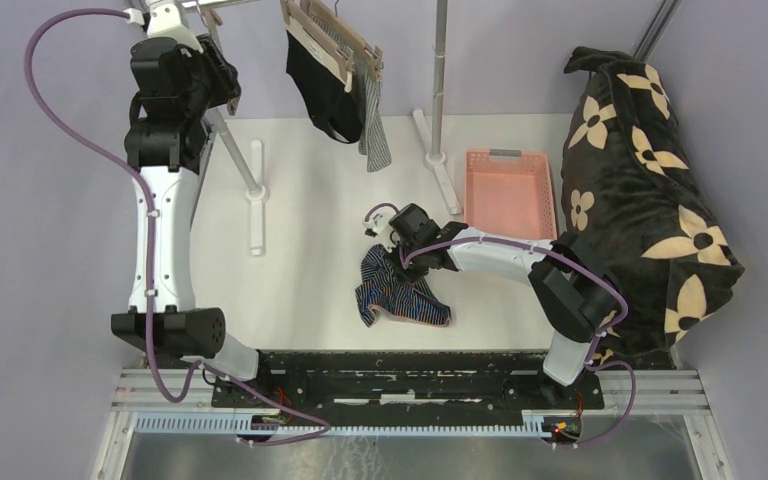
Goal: Remove the underwear clipped to the hanger
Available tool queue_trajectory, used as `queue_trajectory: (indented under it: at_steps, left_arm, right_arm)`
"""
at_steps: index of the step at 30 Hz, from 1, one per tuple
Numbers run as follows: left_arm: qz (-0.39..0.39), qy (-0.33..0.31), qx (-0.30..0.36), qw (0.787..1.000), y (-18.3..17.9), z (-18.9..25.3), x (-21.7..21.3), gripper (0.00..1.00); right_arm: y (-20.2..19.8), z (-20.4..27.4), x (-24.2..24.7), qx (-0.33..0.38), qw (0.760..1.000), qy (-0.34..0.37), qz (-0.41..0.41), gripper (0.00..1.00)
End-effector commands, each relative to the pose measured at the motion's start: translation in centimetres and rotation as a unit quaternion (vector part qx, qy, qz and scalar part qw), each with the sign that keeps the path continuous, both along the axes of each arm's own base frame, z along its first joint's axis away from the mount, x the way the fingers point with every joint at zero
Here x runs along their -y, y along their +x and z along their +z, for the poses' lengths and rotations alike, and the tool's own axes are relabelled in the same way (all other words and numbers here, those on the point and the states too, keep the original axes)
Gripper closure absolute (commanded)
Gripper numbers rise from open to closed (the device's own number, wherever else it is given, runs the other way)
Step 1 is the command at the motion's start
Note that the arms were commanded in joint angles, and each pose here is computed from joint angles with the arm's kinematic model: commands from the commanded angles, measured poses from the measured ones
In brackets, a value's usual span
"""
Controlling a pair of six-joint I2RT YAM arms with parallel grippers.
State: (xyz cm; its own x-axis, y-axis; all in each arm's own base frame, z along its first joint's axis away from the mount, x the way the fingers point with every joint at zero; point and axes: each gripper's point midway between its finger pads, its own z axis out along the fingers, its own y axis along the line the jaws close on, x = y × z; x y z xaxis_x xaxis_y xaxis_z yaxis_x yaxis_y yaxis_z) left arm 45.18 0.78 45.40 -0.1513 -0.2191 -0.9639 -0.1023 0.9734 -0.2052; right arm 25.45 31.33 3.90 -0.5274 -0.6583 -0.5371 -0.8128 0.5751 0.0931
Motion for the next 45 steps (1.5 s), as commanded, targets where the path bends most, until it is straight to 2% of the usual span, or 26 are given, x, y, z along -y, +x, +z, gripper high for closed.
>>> queue_trajectory:
  at_steps: [1, 11, 15, 18, 26, 30, 35, 39, 42, 45]
  left_arm:
    - [0.010, 0.000, 0.076, 0.997, -3.1, 4.7, -0.4, 0.47]
    - [0.016, 0.009, 0.046, 0.999, -3.7, 2.2, -0.7, 0.45]
    - [0.015, 0.008, 0.054, 0.998, -4.1, 2.3, -0.6, 0.45]
    - [0.027, 0.012, 0.063, 0.998, -4.9, 3.0, -1.1, 0.46]
    - [0.087, 0.036, 0.092, 0.991, -9.1, 5.5, -3.3, 0.43]
    - [0.115, 0.037, 0.096, 0.988, -11.6, 5.9, -4.2, 0.41]
    - [0.118, 0.021, 0.123, 0.985, -14.8, 7.2, -4.0, 0.40]
    - [0.042, 0.019, 0.150, 0.988, -15.4, 9.0, -1.4, 0.49]
    - [-0.052, 0.020, 0.167, 0.984, -15.0, 10.0, 1.9, 0.49]
    - [-0.115, 0.005, 0.181, 0.977, -14.4, 10.8, 4.2, 0.51]
  right_arm:
    - [1.9, 4.4, -1.6, 0.056, 0.997, 0.045, -0.009, 0.99]
    - [2.6, 6.9, -2.3, 0.080, 0.995, 0.063, 0.000, 0.99]
    - [2.7, 6.9, -2.1, 0.084, 0.995, 0.062, -0.007, 0.99]
    - [3.5, 8.1, -1.4, 0.112, 0.991, 0.061, -0.026, 0.99]
    - [5.6, 16.8, 0.5, 0.229, 0.967, 0.087, -0.063, 0.99]
    - [7.1, 23.3, 3.0, 0.313, 0.937, 0.096, -0.122, 0.99]
    - [8.5, 31.1, 8.8, 0.418, 0.875, 0.083, -0.231, 0.99]
    - [9.8, 33.7, 13.6, 0.454, 0.836, 0.048, -0.304, 0.99]
    - [11.0, 34.3, 16.9, 0.463, 0.814, 0.026, -0.350, 0.99]
    - [12.0, 34.6, 19.2, 0.461, 0.803, 0.025, -0.377, 0.99]
